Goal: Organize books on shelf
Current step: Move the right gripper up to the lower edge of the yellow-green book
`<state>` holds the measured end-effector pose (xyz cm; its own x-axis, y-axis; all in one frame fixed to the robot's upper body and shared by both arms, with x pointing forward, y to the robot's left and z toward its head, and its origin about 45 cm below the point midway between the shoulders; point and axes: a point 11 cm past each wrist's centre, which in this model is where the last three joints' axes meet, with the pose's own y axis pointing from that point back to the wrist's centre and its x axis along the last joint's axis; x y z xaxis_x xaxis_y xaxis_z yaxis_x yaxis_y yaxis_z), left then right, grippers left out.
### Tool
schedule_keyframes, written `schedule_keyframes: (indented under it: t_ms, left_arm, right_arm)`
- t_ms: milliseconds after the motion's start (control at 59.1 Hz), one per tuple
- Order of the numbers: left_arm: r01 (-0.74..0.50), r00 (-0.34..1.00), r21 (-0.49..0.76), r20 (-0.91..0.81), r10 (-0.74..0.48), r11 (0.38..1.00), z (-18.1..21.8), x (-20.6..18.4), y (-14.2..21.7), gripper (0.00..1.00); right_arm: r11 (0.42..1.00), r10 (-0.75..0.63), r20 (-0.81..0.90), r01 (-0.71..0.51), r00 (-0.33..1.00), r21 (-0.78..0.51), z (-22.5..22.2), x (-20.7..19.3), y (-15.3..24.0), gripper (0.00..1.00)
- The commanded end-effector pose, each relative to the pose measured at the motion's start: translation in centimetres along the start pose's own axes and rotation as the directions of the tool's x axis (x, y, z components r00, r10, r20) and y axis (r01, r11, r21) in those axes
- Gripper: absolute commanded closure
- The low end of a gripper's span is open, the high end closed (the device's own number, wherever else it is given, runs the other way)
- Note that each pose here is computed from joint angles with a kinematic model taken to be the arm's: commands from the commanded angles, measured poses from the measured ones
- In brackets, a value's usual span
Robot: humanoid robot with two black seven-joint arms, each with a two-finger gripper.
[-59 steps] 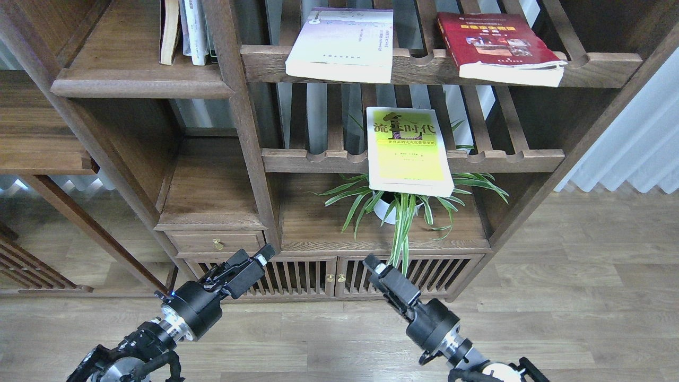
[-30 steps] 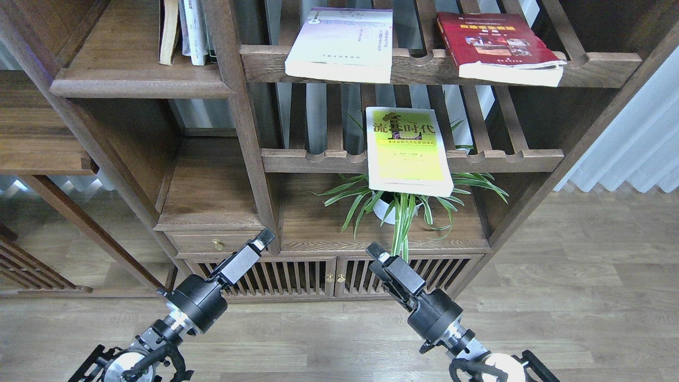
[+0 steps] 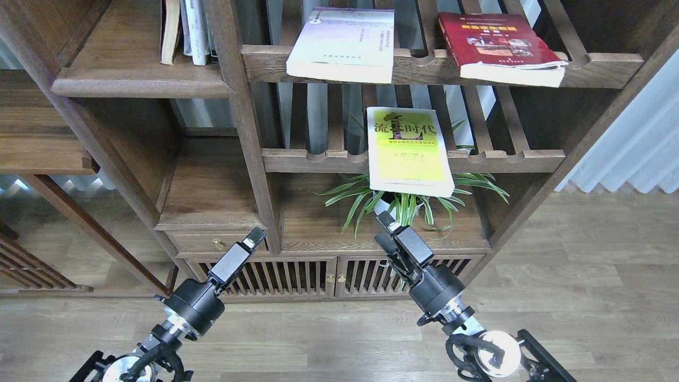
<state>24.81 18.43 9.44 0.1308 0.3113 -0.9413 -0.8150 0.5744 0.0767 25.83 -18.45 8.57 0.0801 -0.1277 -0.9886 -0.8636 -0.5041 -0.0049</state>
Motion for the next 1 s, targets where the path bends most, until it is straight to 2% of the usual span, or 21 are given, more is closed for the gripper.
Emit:
schedule_keyframes:
  t_ms: [0, 355, 541, 659, 981]
  left_arm:
    - [0.005, 1.000, 0.007, -0.004, -0.005, 1.000, -0.3, -0.1, -0.1, 0.00]
    - [0.010, 1.000, -0.009, -0.012, -0.010, 1.000, 0.1, -0.2, -0.2, 0.00]
    - [0.022, 0.991, -0.080, -0.128, -0.032, 0.997, 1.0, -0.3, 0.0, 0.00]
    - [0.021, 0.989, -0.103, -0.143, -0.036, 0.994, 1.5, -0.2, 0.2, 0.00]
    - [0.011, 0.989, -0.122, -0.144, -0.029, 0.992, 1.9, 0.1, 0.5, 0.00]
  right_arm:
    - [1.000, -0.003, -0.009, 0.003, 1.000, 0.009, -0.6, -0.1, -0.5, 0.01]
    - [1.000, 0.003, -0.026, -0.003, 1.000, 0.005, -1.3, 0.2, -1.5, 0.01]
    - [1.000, 0.025, -0.013, -0.024, 1.000, 0.012, -1.3, 0.8, -1.2, 0.01]
    - [0.999, 0.053, -0.012, -0.053, 0.999, 0.010, -1.3, 1.7, -0.9, 0.01]
    - [0.999, 0.019, -0.007, -0.019, 1.000, 0.037, -2.6, 0.7, -2.5, 0.01]
